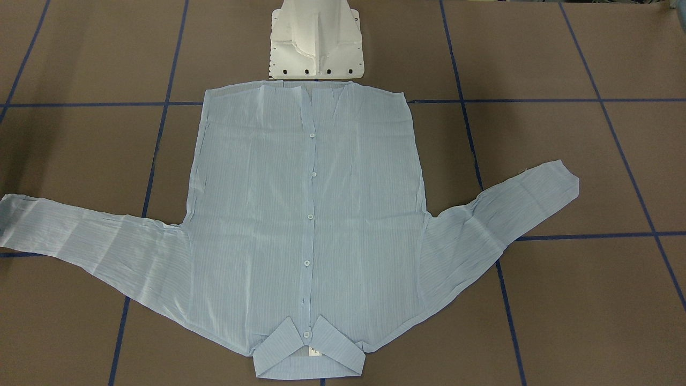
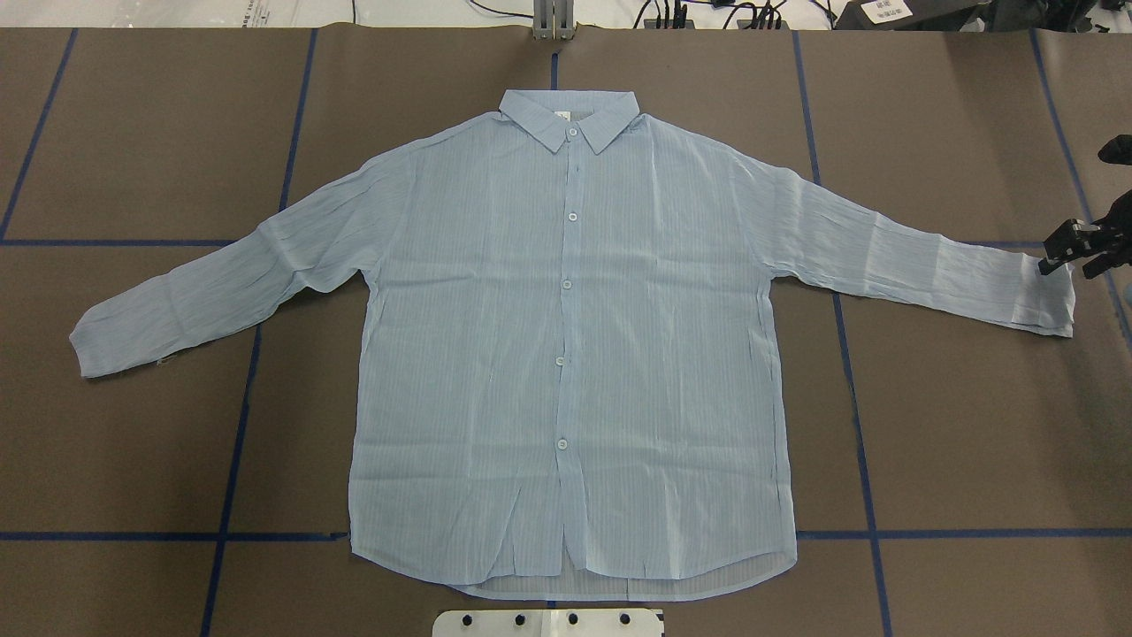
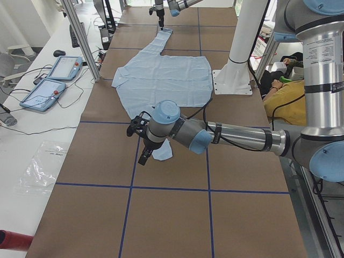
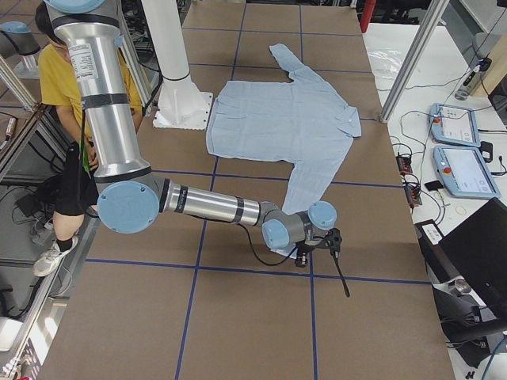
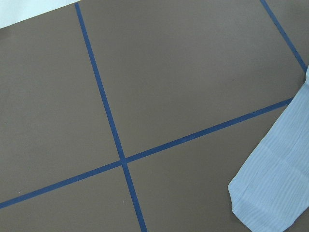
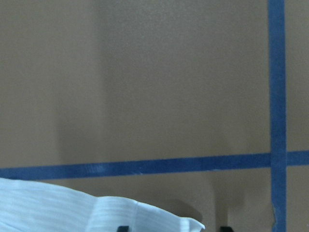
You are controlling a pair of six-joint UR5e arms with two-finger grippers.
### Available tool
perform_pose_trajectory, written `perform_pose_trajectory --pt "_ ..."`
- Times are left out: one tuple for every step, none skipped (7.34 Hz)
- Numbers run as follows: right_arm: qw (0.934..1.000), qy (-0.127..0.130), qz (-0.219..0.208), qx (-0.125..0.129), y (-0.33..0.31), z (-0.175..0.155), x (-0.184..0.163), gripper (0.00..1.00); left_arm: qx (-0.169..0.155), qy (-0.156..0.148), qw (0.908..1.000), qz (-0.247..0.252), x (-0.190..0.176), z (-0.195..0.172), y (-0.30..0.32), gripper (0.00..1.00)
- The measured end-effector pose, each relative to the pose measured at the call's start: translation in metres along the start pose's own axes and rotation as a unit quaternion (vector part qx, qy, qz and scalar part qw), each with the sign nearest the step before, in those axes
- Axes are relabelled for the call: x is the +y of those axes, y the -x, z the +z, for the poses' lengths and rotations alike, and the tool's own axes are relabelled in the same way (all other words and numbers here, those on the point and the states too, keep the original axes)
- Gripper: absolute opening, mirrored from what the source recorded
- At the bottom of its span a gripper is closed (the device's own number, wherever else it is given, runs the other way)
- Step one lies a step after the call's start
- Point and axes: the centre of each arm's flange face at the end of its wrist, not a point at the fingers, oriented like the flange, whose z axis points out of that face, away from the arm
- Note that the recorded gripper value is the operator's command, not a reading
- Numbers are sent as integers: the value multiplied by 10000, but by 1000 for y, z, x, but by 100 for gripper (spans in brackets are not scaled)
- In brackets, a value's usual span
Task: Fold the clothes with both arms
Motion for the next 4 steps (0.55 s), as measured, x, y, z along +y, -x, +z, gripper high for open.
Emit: perform_pose_trajectory --pt "10000 9 4 3 0 1 0 30 -4 1 10000 -1 0 0 0 100" --pt "10000 19 12 8 -1 2 0 6 -4 0 10000 -1 0 0 0 100" --pt "10000 29 21 12 -1 3 -1 0 -1 1 10000 -3 0 0 0 100" --pt "10000 30 22 10 2 2 -5 0 -1 3 10000 -3 0 0 0 100"
